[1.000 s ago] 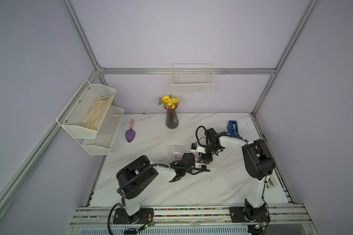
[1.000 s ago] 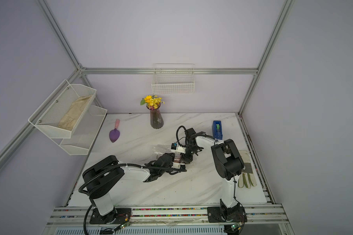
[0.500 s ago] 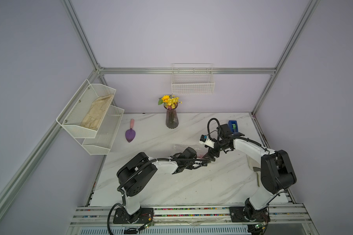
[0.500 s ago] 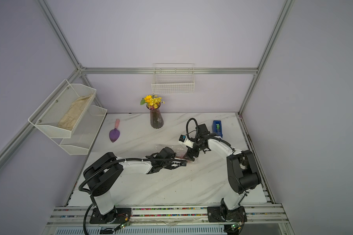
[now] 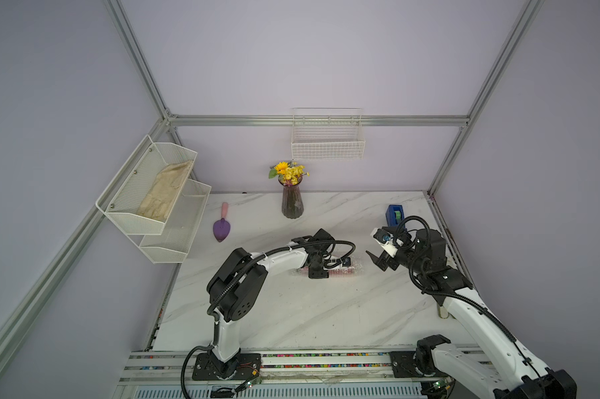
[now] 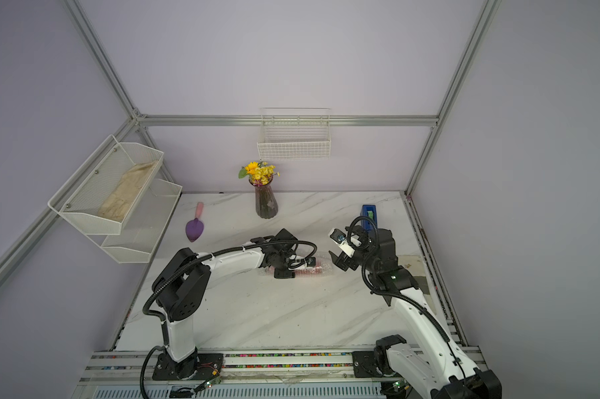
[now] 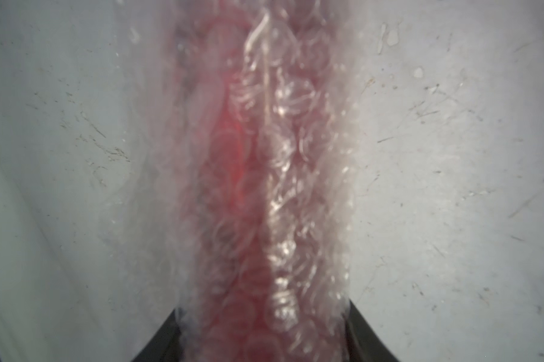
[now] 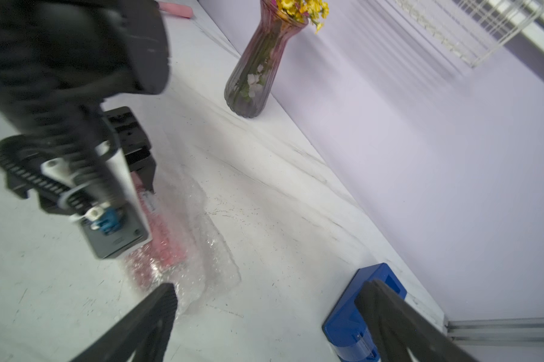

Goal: Wrap wine bottles in bubble wrap
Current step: Wrap the wine bottle in bubble wrap.

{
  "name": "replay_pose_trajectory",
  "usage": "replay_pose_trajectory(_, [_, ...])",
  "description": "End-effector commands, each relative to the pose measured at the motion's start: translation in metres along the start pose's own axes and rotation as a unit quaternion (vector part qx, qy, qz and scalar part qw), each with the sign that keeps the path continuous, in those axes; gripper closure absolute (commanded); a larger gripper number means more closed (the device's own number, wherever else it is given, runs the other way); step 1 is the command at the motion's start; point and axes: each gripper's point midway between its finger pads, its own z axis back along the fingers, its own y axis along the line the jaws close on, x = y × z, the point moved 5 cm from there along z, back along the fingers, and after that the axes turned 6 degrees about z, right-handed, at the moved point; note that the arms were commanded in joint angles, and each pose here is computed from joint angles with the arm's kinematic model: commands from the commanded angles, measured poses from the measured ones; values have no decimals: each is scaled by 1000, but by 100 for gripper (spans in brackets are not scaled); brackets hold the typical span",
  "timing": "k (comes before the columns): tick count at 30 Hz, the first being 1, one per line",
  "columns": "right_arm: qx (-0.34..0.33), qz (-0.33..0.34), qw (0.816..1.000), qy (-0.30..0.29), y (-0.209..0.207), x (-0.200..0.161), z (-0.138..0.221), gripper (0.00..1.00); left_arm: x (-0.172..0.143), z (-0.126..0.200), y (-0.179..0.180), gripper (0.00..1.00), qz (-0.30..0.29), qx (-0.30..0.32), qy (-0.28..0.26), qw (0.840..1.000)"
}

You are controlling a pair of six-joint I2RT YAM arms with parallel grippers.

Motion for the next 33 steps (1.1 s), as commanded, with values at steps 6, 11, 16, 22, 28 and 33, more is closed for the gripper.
replay_pose_trajectory(6, [150,107,983,5,72,-7,16,3,-33,-5,-30,58,132,-272,110,947])
replay_pose_trajectory(11, [175,195,964,41,119,-6,-18,3,-32,-8,-21,58,158,-305,119,932])
replay_pose_trajectory(16, [117,221,968,28,124,-7,-61,3,-27,-9,-18,58,158,-314,113,929])
replay_pose_trajectory(22, [102,276,955,46,131,-23,-101,3,-26,-11,-17,58,154,-319,110,929])
replay_pose_trajectory(28, [138,286,945,74,143,-43,-127,5,-25,-12,-15,57,151,-315,111,930])
replay_pose_trajectory(33, [190,263,941,101,152,-64,-135,13,-23,-7,-10,57,142,-299,111,937])
